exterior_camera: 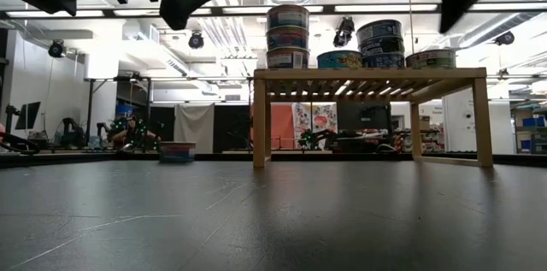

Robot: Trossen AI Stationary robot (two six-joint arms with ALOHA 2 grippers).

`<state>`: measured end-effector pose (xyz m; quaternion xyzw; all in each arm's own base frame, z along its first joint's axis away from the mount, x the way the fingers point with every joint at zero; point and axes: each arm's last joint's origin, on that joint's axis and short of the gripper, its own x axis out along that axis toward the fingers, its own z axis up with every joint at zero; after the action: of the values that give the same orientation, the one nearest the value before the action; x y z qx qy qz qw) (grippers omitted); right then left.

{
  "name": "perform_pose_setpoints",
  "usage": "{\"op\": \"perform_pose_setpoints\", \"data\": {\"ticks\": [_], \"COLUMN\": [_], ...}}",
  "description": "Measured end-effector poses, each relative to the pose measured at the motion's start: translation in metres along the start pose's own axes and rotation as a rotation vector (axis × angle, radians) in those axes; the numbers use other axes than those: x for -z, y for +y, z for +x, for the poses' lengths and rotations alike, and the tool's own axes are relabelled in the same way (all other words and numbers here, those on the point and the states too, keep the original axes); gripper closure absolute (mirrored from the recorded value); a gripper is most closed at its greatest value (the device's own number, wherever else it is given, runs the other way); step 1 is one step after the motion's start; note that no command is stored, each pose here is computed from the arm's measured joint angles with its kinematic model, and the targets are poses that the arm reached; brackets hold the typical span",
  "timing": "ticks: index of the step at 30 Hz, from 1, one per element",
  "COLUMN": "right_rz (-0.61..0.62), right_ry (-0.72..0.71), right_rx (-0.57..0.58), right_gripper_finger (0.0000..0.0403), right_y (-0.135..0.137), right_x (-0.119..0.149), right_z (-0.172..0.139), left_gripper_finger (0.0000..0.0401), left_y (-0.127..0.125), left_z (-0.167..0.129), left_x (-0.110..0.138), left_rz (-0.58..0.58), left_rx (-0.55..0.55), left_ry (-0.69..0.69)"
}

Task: Stack canned seafood by type on shelf
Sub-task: Put the green tuna can on the shelf, then adjust the yellow-blue tuna can

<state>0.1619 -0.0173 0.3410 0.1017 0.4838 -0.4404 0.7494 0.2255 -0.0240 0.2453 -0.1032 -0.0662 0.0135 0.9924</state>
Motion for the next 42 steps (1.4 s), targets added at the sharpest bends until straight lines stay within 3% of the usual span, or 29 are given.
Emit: {"op": "perform_pose_setpoints", "data": {"ticks": [11,16,24,29,35,42], "right_rz": [0.03,-0.057,-0.175,-0.299,-0.499,-0.527], "right_ry": [-0.39,-0.434,-0.342,-0.225,-0.098,0.007], "right_rx": [-0.256,-0.422,-0.352,-0.446,-0.483,-0.456], "right_gripper_finger": [0.0394,0.0394,0.0394,0.0394,0.0394,0.0394], "right_y": [0.001,0.021,0.044,0.06,0.076,0.096], "right_x": [-0.053,-0.074,-0.109,-0.129,-0.143,-0.149], "right_z": [-0.052,-0.06,-0.044,-0.027,-0.009,0.012], "left_gripper_finger": [0.0099,0.0099,0.0103,0.0119,0.0133,0.014], "left_y": [-0.003,-0.007,-0.005,0.01,0.018,0.01], "left_z": [0.009,0.019,0.022,0.02,0.016,0.005], "left_x": [-0.016,-0.029,-0.042,-0.047,-0.051,-0.062], "left_rz": [0.169,0.231,0.4,0.476,0.447,0.371], "left_rx": [-0.017,-0.025,-0.037,-0.095,-0.134,-0.11], "left_ry": [0.029,0.129,0.196,0.225,0.238,0.231]}}
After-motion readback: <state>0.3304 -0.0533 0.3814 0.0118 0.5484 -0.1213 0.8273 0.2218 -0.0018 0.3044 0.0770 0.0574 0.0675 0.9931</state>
